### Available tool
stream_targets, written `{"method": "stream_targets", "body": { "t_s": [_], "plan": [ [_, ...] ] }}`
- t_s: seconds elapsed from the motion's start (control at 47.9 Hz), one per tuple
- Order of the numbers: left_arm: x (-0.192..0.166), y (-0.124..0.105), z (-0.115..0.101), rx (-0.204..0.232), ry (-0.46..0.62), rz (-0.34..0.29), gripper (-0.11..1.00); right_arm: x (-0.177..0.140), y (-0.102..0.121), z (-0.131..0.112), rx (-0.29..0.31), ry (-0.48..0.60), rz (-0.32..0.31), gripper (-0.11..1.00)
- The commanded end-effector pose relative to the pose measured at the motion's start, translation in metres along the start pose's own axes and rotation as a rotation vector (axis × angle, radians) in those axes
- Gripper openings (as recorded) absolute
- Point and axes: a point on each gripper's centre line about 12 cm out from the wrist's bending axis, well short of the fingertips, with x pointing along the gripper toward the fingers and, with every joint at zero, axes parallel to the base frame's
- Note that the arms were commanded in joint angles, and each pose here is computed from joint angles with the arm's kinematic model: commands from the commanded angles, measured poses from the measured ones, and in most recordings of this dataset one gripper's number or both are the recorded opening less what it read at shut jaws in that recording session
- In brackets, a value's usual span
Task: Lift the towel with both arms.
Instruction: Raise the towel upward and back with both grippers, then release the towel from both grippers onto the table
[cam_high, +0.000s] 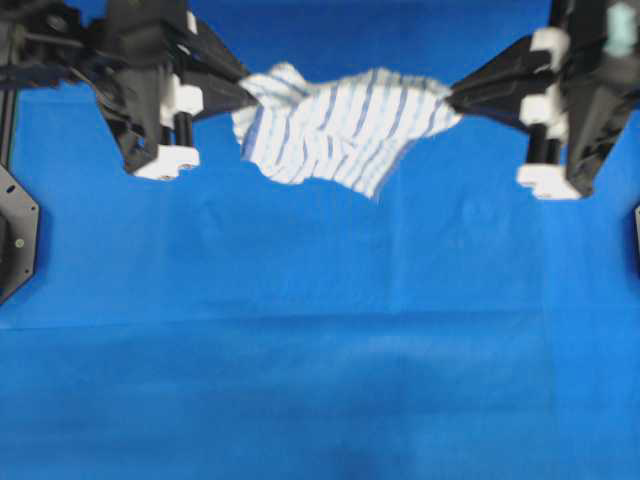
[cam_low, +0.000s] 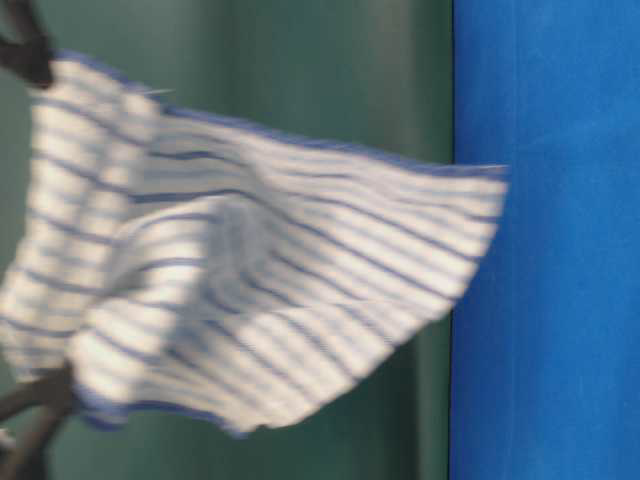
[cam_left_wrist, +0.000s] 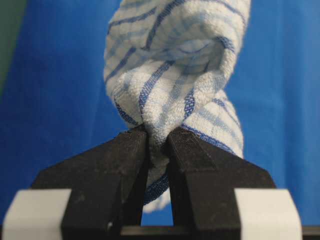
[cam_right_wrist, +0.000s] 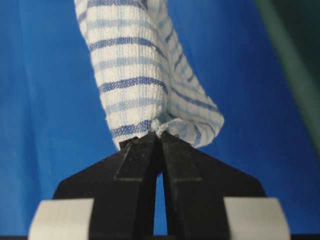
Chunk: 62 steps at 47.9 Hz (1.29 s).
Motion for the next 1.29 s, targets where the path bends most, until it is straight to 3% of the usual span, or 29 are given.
{"method": "stream_targets", "body": {
  "t_s": [0.0,0.439,0.981,1.023,1.169,1.274],
  "plan": [
    [-0.024,0.003,0.029,0.003,-0.075,0.009,0.07,-0.022,-0.004,0.026,-0.007,-0.068,-0.009,0.02],
    [-0.07,0.008,0.091,0.008,-0.177,0.018,0.07,-0.068,-0.01,0.081,-0.046,-0.191,-0.026,0.02],
    [-0.067,0.006,0.09,0.023,-0.171,0.012,0.09,-0.057,-0.009,0.08,-0.074,-0.168,-0.028,0.04],
    [-0.067,0.005,0.09,0.024,-0.175,0.011,0.18,-0.056,-0.009,0.08,-0.074,-0.166,-0.028,0.11],
    [-0.066,0.0,0.085,0.027,-0.173,-0.004,0.61,-0.048,-0.008,0.077,-0.086,-0.145,-0.035,0.55],
    [-0.067,-0.001,0.08,0.029,-0.165,-0.006,0.86,-0.046,-0.009,0.076,-0.092,-0.138,-0.041,0.7]
  ]
}}
